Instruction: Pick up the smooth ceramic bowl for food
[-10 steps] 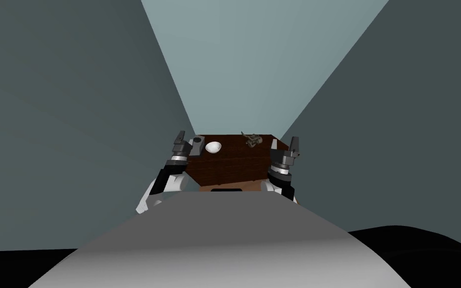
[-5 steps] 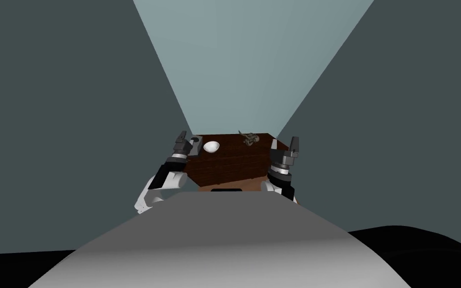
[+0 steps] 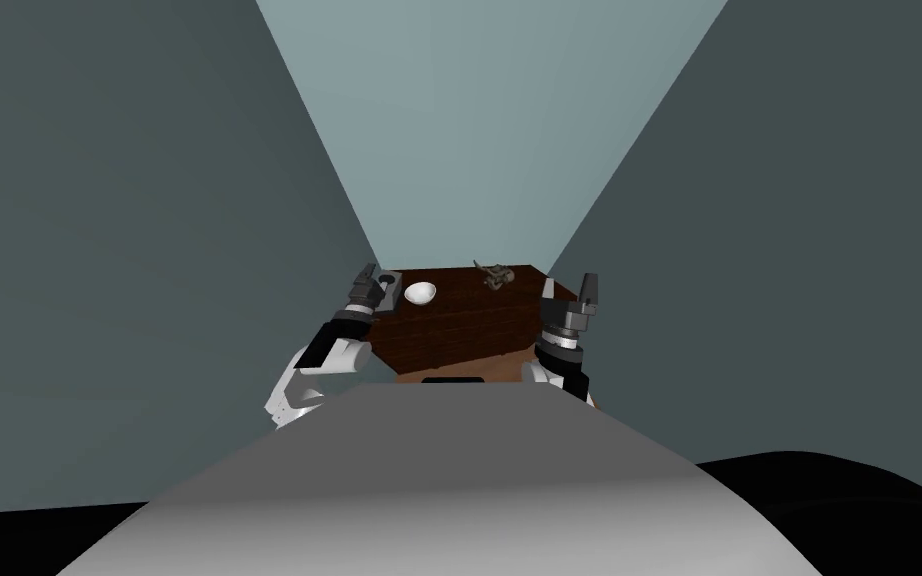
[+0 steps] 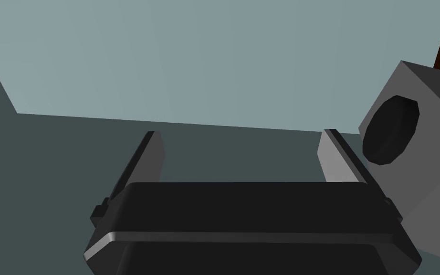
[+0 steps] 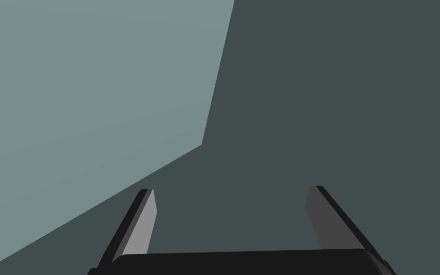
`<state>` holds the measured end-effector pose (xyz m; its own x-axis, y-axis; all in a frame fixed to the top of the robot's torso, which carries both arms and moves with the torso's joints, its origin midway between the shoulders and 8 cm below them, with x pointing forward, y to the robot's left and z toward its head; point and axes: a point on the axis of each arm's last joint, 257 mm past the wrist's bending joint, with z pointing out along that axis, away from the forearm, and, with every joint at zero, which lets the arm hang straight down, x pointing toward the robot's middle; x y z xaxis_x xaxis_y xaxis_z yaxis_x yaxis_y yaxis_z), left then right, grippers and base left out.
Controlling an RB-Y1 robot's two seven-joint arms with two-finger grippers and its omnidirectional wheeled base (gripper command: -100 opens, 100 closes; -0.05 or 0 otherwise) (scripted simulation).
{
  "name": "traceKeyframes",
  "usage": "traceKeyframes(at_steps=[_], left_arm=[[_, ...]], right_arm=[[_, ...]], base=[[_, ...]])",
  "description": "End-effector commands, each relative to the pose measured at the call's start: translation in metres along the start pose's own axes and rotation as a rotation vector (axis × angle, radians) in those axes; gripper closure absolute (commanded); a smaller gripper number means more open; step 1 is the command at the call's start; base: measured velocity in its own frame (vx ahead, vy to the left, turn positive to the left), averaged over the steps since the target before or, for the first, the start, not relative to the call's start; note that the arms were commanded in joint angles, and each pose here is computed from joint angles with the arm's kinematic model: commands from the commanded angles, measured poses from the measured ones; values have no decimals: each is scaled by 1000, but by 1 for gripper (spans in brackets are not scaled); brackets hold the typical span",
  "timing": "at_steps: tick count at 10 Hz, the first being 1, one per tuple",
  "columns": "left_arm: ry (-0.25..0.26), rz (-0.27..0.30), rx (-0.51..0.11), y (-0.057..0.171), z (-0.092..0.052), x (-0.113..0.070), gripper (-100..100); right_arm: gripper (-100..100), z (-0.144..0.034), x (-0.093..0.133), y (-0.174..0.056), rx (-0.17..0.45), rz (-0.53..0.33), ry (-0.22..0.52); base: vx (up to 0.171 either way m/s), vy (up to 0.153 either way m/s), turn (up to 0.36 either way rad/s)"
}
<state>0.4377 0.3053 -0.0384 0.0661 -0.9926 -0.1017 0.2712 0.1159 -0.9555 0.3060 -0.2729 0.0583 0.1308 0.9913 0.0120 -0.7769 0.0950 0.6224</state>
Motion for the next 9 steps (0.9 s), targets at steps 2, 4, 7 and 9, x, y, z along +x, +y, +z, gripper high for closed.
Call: traceKeyframes(at_steps=[2, 4, 7, 9], left_arm=[[-1, 5, -56, 10, 5, -5, -100], [-4, 8, -91, 15, 10, -11, -100], [-9, 11, -151, 26, 13, -17, -100], [-11, 11, -204, 40, 11, -18, -100]], right_arm=[[0, 0, 0, 0, 0, 0, 0], [0, 0, 0, 0, 0, 0, 0], [0, 0, 0, 0, 0, 0, 0], [0, 0, 0, 0, 0, 0, 0]], base=[[-26, -1, -101], [-18, -2, -86], [-18, -3, -75], [-15, 2, -37]])
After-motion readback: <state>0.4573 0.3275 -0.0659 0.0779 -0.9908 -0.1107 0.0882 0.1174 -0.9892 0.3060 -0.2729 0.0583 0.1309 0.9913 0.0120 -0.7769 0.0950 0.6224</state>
